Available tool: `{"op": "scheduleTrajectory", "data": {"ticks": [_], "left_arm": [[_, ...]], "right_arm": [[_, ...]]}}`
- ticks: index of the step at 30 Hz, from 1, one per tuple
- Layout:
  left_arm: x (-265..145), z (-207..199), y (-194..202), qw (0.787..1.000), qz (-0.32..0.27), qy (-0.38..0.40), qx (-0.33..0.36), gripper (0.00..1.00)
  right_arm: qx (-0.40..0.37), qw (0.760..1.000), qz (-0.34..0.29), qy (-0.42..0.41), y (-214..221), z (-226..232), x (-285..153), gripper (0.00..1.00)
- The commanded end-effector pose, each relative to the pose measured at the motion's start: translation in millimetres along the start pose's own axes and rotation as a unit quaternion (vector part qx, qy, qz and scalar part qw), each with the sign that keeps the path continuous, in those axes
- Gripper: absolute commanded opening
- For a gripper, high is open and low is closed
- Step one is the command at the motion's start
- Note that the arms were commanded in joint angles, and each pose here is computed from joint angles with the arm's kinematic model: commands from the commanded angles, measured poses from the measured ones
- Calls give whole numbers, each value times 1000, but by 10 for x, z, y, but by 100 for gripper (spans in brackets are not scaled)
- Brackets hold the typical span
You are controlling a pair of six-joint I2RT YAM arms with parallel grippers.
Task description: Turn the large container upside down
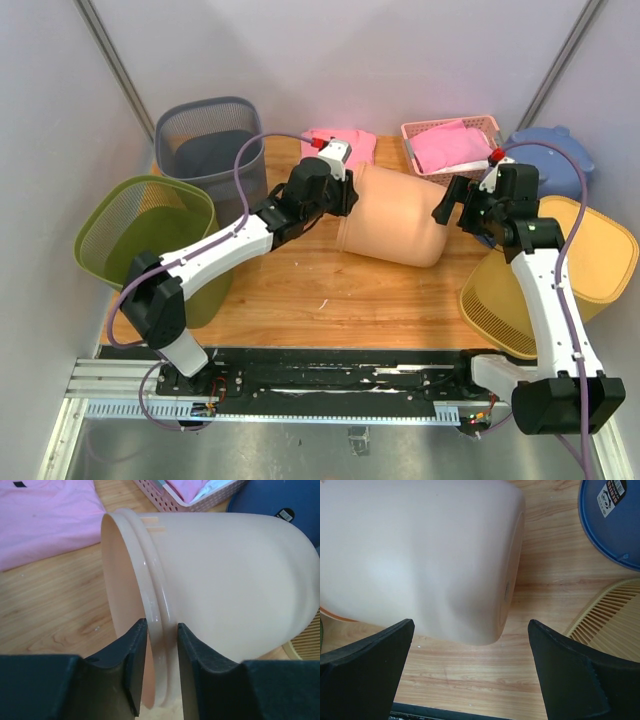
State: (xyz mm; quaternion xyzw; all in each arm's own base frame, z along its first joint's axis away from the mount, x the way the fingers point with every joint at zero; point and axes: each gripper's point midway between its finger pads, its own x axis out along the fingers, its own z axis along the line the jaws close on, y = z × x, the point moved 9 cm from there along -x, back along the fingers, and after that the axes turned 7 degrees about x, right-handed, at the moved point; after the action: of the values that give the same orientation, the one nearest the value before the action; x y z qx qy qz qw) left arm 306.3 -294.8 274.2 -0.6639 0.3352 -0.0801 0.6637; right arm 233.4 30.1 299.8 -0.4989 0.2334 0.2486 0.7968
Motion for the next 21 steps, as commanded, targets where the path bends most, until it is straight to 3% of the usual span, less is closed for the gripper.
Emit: {"op": "scheduleTrajectory", "data": {"ticks": [1, 11, 21], "left_arm": [[-129, 27, 114, 1000, 10, 7, 3, 31], [-322, 97, 220, 999, 25, 5, 20, 12], [-479, 202, 363, 999, 38, 0, 12, 9]], "right_arm": [[14, 1000, 1, -3, 1, -37, 82, 99], [25, 1000, 8, 1, 6, -69, 198, 99], [75, 996, 30, -37, 133, -38, 370, 99]]}}
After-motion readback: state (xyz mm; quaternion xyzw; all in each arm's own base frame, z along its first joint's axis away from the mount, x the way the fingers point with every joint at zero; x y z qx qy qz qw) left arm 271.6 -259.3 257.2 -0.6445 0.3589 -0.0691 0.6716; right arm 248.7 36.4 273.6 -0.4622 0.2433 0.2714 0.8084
